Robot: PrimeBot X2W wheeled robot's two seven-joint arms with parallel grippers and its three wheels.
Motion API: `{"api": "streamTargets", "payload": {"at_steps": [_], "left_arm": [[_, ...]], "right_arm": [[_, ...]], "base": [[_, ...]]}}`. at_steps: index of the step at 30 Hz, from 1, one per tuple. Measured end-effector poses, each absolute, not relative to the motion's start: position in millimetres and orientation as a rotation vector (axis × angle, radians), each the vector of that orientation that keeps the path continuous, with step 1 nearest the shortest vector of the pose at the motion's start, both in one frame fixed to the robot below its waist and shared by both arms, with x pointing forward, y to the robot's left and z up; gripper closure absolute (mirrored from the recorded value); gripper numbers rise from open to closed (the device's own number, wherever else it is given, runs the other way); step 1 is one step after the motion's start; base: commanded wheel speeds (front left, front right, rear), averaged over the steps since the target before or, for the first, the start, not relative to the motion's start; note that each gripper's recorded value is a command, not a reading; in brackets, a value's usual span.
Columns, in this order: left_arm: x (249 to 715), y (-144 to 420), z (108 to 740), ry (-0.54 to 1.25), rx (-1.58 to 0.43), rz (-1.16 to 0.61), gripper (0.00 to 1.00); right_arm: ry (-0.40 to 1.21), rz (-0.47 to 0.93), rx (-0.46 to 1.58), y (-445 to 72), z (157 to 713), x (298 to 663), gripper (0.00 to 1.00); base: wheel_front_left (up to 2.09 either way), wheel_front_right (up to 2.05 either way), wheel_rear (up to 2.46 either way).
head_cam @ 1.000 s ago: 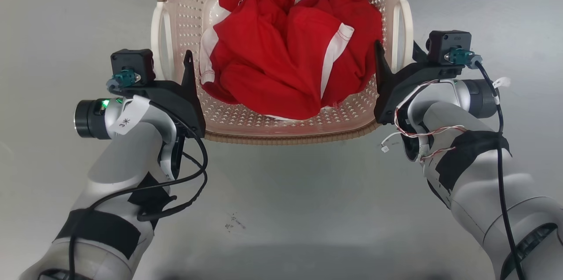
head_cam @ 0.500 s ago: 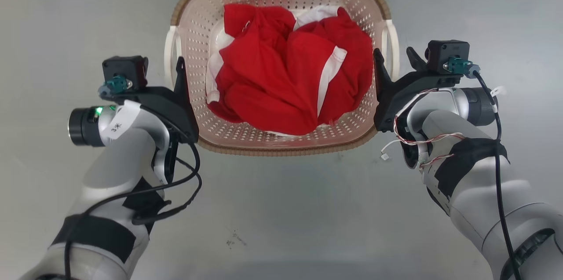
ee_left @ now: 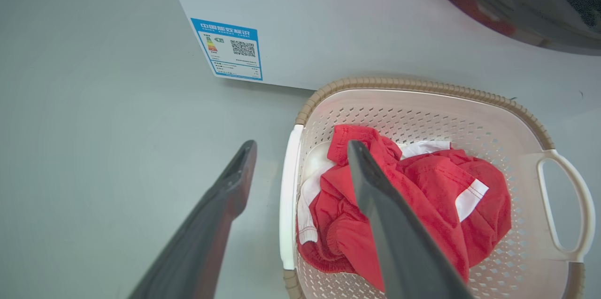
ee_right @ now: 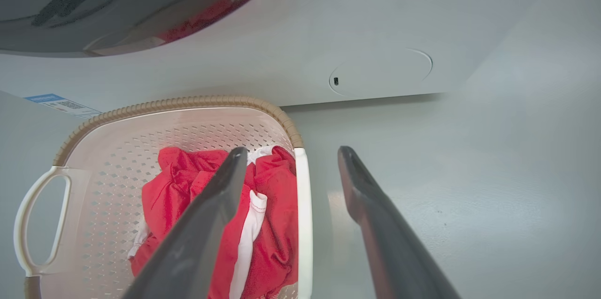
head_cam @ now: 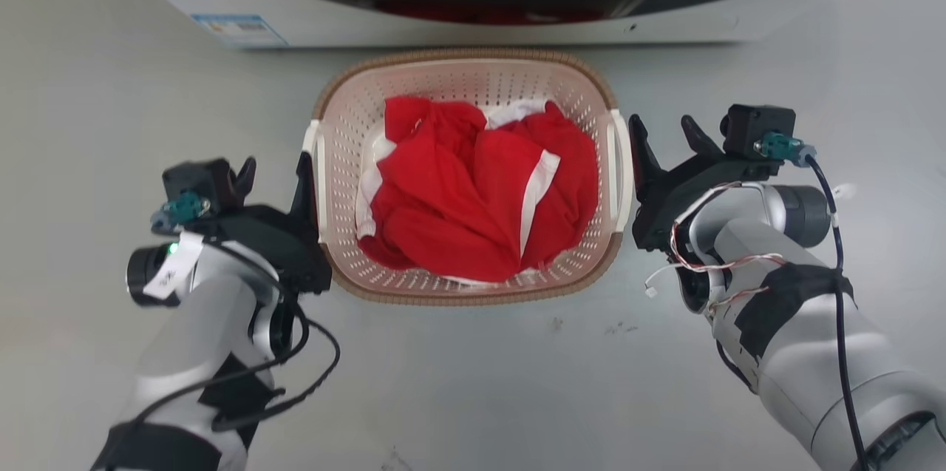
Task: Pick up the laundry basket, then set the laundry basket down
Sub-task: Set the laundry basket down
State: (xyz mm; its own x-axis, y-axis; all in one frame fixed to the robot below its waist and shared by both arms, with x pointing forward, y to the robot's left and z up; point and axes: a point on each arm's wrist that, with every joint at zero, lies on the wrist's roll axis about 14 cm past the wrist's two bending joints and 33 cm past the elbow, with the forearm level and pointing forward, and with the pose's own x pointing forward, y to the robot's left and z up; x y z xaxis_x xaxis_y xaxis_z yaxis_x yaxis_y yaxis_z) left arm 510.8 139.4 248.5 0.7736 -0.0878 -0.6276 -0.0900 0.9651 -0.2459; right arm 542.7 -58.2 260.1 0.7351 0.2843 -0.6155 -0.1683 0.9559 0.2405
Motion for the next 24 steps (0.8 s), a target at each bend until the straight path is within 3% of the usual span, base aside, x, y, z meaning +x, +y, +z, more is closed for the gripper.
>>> {"api": "streamTargets", "payload": {"at_steps": [10,24], "left_arm": [[483.6,143.7,292.3,0.591,-0.335,0.041,0.00],[439.9,137.0,356.0,0.424,-0.340,0.010,0.00]], "right_arm": [[0.613,0.215,0.285,-60.4,315.3,528.1,0.00],[0.517,0.239,0.300,-65.6,361.4,469.4,0.00]], "base": [[0.00,0.00,0.00],[0.00,0.00,0.00]]}}
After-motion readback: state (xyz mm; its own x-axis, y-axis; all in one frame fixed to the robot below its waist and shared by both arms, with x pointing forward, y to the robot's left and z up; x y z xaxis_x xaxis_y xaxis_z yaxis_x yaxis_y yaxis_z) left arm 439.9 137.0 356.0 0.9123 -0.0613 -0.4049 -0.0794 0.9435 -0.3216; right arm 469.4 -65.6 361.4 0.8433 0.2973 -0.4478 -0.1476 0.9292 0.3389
